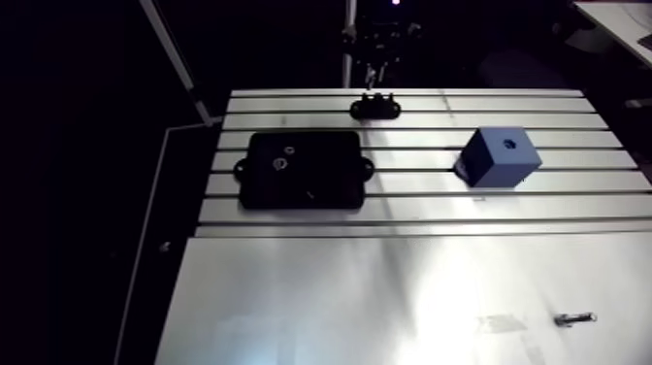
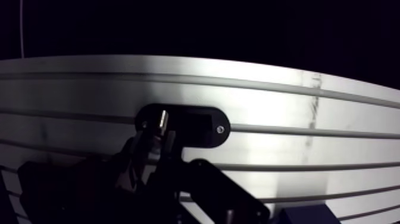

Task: Pick up the M10 bolt and insert it into the hex recess until seated.

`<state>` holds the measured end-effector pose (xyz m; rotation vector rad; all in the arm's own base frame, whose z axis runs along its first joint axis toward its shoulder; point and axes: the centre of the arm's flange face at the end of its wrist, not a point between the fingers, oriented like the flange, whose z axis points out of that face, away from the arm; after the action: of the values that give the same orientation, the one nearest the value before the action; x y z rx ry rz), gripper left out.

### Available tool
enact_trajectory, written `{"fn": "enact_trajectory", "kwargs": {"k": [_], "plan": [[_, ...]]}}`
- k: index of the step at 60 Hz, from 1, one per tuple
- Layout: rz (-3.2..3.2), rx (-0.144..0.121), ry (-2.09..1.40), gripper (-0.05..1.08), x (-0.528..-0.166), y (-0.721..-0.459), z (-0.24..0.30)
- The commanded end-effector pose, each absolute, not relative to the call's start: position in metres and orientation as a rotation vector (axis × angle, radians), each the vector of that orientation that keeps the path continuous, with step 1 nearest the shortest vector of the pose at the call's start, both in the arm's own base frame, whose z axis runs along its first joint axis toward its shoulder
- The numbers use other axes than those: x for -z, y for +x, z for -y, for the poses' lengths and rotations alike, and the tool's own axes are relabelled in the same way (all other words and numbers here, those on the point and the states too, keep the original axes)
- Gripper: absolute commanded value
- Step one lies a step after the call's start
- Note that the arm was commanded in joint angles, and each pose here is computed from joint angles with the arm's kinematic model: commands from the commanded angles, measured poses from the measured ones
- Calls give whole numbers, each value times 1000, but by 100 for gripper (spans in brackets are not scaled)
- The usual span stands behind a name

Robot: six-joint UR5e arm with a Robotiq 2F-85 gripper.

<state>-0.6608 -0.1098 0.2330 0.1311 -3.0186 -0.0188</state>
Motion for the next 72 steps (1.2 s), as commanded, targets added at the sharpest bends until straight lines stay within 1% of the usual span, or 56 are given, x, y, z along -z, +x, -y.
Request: {"fn": "enact_trajectory", "kwargs": {"k": [1,13,21,36,38,40,44,49,50,56,58,61,62,63,64,68,72], "plan": [[2985,31,192,75,-262,-657,110],[2972,47,316,75,-294,-648,106],[2979,55,533,79,-320,-634,101],[2973,59,777,81,-355,-616,64],[2969,50,877,81,-362,-612,56],[2973,45,931,81,-362,-609,53],[2967,47,999,81,-367,-605,42],[2969,48,998,81,-372,-604,23],[2970,51,1000,81,-374,-603,16],[2987,53,1046,81,-372,-599,12],[3001,67,1084,81,-370,-597,8],[3005,75,1095,81,-370,-596,7],[3010,85,1098,81,-370,-594,5],[3010,85,1098,81,-370,-594,5],[3015,93,1100,81,-369,-593,5],[3025,100,1095,81,-367,-592,1],[3034,99,1094,81,-364,-591,-2]]}}
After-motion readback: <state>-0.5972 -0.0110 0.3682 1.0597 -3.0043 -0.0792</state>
